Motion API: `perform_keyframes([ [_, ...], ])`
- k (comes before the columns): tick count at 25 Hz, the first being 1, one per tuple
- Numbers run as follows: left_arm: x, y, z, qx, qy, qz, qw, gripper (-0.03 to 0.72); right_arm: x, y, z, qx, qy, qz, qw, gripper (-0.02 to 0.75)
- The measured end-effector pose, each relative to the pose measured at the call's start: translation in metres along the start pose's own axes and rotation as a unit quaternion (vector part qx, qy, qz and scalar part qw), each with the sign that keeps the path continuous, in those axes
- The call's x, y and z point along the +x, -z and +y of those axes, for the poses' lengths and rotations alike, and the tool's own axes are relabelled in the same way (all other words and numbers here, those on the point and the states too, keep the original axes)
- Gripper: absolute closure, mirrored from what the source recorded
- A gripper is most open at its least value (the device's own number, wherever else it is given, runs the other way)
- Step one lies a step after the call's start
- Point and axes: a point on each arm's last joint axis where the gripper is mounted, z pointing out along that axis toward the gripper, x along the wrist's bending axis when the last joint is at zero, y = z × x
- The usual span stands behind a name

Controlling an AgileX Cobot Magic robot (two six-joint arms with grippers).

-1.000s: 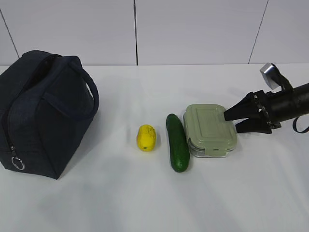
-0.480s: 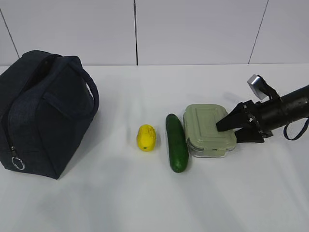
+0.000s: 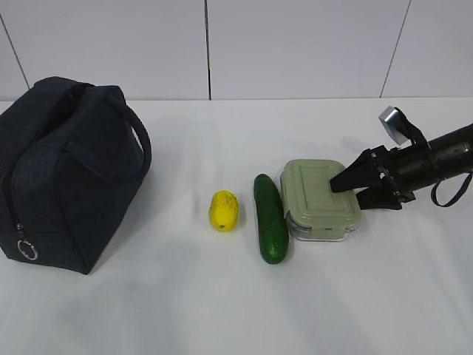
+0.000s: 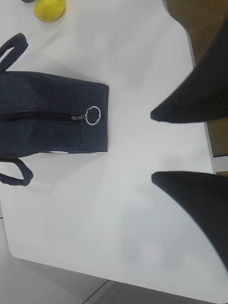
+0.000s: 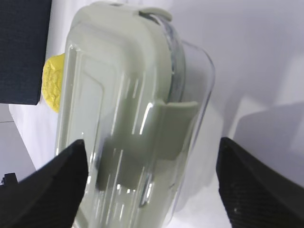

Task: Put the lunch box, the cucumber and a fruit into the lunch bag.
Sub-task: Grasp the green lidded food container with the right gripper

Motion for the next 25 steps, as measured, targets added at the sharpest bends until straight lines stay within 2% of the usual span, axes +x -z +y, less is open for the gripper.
perform_keyframes([
  [9, 0.000, 0.000, 0.000, 0.000, 0.000, 0.000, 1.000, 0.442, 0.010, -0.019, 0.000, 0.016, 0.009, 0.010, 1.000, 0.109],
  [25, 0.000, 0.000, 0.000, 0.000, 0.000, 0.000, 1.000, 0.442, 0.011, -0.021, -0.001, 0.023, 0.012, 0.009, 1.000, 0.145],
])
